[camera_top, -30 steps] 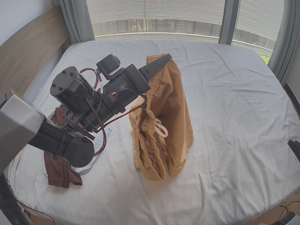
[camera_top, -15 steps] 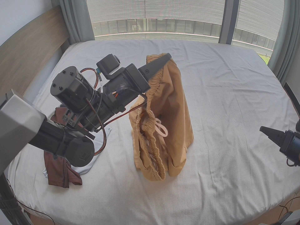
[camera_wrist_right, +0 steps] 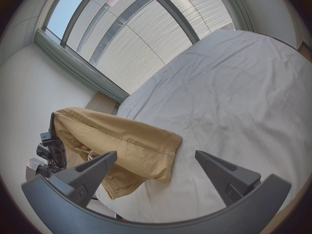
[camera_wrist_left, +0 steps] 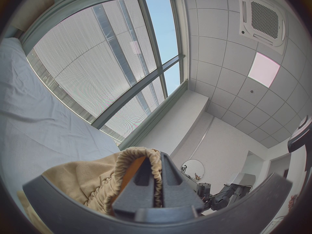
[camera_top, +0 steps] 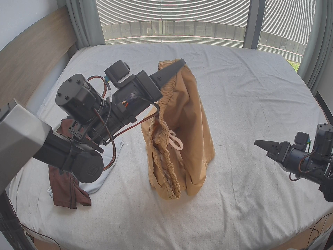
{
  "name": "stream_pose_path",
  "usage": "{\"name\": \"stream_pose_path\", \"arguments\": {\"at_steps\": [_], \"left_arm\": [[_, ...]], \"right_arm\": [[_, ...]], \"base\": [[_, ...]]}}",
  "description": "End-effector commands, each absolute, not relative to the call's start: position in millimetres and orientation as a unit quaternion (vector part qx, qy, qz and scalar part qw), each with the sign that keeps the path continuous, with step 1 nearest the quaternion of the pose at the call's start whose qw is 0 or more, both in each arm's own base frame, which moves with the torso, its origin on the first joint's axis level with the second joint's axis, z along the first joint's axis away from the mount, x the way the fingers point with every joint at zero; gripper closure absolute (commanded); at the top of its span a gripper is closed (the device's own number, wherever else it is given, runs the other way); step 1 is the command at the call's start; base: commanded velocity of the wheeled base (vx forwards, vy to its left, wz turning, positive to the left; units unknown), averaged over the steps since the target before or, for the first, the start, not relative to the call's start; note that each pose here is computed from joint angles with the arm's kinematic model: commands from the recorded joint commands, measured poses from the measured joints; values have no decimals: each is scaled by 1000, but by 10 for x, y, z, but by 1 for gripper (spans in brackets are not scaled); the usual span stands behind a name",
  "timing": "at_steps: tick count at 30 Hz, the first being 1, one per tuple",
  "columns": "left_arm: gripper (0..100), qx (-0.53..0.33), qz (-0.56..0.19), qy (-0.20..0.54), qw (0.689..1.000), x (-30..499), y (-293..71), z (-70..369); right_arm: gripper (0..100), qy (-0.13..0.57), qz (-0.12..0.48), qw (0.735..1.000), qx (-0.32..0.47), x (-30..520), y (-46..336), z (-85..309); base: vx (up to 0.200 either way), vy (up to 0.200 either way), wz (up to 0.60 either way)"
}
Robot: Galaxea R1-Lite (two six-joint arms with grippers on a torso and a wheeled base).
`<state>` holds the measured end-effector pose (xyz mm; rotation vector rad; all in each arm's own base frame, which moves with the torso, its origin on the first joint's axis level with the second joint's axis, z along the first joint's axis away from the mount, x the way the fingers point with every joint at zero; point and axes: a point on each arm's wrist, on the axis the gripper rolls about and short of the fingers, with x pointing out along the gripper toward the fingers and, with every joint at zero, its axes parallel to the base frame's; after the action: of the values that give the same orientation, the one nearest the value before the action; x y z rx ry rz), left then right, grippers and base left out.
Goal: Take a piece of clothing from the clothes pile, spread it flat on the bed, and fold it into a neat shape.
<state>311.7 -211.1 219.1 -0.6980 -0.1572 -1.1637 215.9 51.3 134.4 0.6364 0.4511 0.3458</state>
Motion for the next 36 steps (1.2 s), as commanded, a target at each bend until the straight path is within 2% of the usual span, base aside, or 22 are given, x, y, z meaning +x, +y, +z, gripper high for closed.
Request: {"name": "stream_pose_path", "arguments": {"at_steps": [1,12,18,25,36], "left_arm": [[100,-322,-535,-72,777,3146,-2103,2166],[100,-323,-535,-72,778,3148,-2104,2162],[100,-319,-532,-66,782,3173,-2120,2093],[100,-316,-518,-55,793,3295,-2084,1948],[100,-313,-513,-66,796,3323,-2024,1969]], "right_arm": [[0,274,164,895,312,2424,671,1029],[0,284,167,888,321,2754,821,733],[0,308,161,882,319,3014,919,429],[0,319,172,865,348,3185,1140,315],[0,335,169,855,358,3421,1280,43]], "base": [[0,0,0],[0,0,0],[0,0,0],[0,0,0],[0,0,0]]}}
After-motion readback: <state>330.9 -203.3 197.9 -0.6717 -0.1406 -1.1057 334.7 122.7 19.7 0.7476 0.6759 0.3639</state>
